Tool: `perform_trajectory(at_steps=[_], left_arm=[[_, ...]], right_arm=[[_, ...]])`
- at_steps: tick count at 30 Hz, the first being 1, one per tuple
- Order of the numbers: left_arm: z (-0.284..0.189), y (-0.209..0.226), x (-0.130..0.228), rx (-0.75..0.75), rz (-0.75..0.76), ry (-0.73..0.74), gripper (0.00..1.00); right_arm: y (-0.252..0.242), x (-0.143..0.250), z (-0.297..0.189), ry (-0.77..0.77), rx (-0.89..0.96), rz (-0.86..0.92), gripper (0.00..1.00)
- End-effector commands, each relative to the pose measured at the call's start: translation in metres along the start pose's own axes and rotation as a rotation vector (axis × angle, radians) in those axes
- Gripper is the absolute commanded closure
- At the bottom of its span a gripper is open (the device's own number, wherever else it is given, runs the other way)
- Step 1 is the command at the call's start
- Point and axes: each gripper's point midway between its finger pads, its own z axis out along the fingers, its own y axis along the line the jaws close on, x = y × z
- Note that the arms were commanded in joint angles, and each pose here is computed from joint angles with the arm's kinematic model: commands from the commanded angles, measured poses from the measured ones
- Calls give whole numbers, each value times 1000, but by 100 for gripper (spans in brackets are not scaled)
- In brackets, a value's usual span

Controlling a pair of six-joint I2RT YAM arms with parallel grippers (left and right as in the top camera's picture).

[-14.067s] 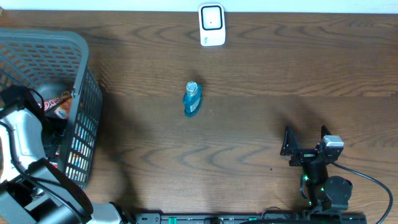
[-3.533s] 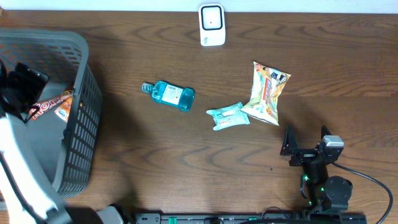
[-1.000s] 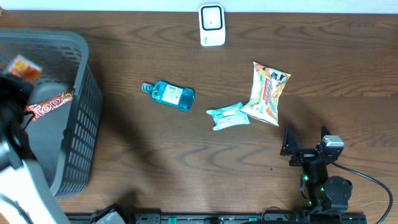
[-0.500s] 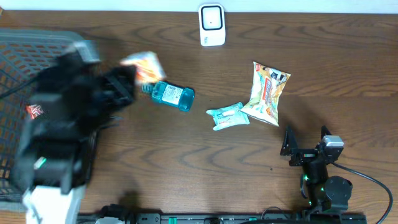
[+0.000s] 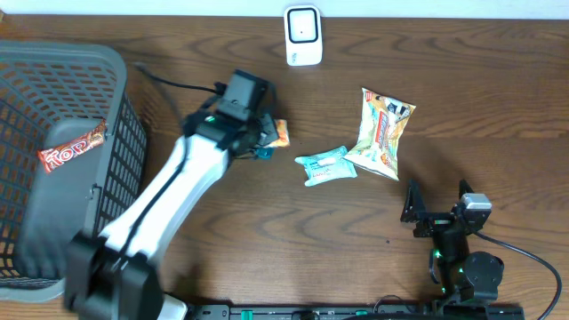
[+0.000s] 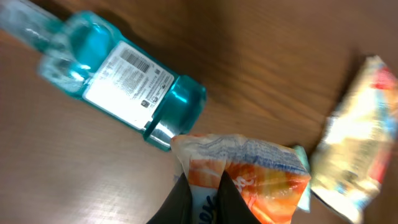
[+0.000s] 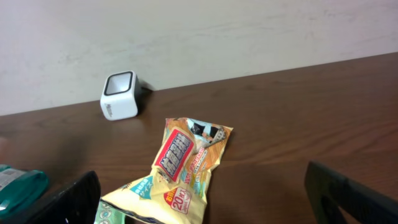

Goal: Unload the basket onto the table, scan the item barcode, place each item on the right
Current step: 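Carry the orange pack with the left gripper and drop it beside the bottle, then reach the left gripper into the basket and grasp the red chocolate bar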

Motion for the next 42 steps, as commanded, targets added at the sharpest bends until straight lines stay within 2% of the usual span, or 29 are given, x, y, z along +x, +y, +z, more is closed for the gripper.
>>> perform_trajectory(at_steps=[1, 7, 13, 14, 15, 17, 18, 20, 21, 23, 26, 29, 32, 36, 39, 42], left_arm=[[31, -10, 16, 2, -16, 59, 93], [65, -11, 35, -41, -80, 100, 93], [79, -2, 48, -79, -144, 152, 92], [79, -4, 50, -71, -146, 167, 86], [77, -7, 51, -57, -147, 176, 72], [69, -10, 49, -44, -147, 174, 29], [62, -12, 46, -42, -147, 169, 21], [41, -19, 37, -21, -133, 146, 14], [26, -25, 30, 2, -110, 123, 7], [-5, -39, 13, 68, -43, 66, 3], [-65, -59, -17, 181, 88, -66, 1], [-126, -57, -48, 219, 150, -249, 1], [-182, -25, -82, 144, 131, -465, 1], [-247, 65, -116, -121, -48, -716, 1], [-276, 126, -124, -264, -208, -797, 0], [-293, 187, -126, -355, -456, -845, 0]], right_arm=[[0, 0, 0, -2, 0, 7, 1], [0, 0, 0, -2, 0, 7, 1], [0, 0, 0, -2, 0, 7, 1], [0, 0, 0, -2, 0, 7, 1], [0, 0, 0, -2, 0, 7, 1], [0, 0, 0, -2, 0, 7, 1], [0, 0, 0, -2, 0, 7, 1], [0, 0, 0, -2, 0, 7, 1], [0, 0, 0, -2, 0, 7, 1], [0, 0, 0, -2, 0, 7, 1], [0, 0, 0, -2, 0, 7, 1], [0, 0, 0, -2, 0, 7, 1], [0, 0, 0, -2, 0, 7, 1], [0, 0, 0, -2, 0, 7, 1], [0, 0, 0, -2, 0, 7, 1], [0, 0, 0, -2, 0, 7, 1]])
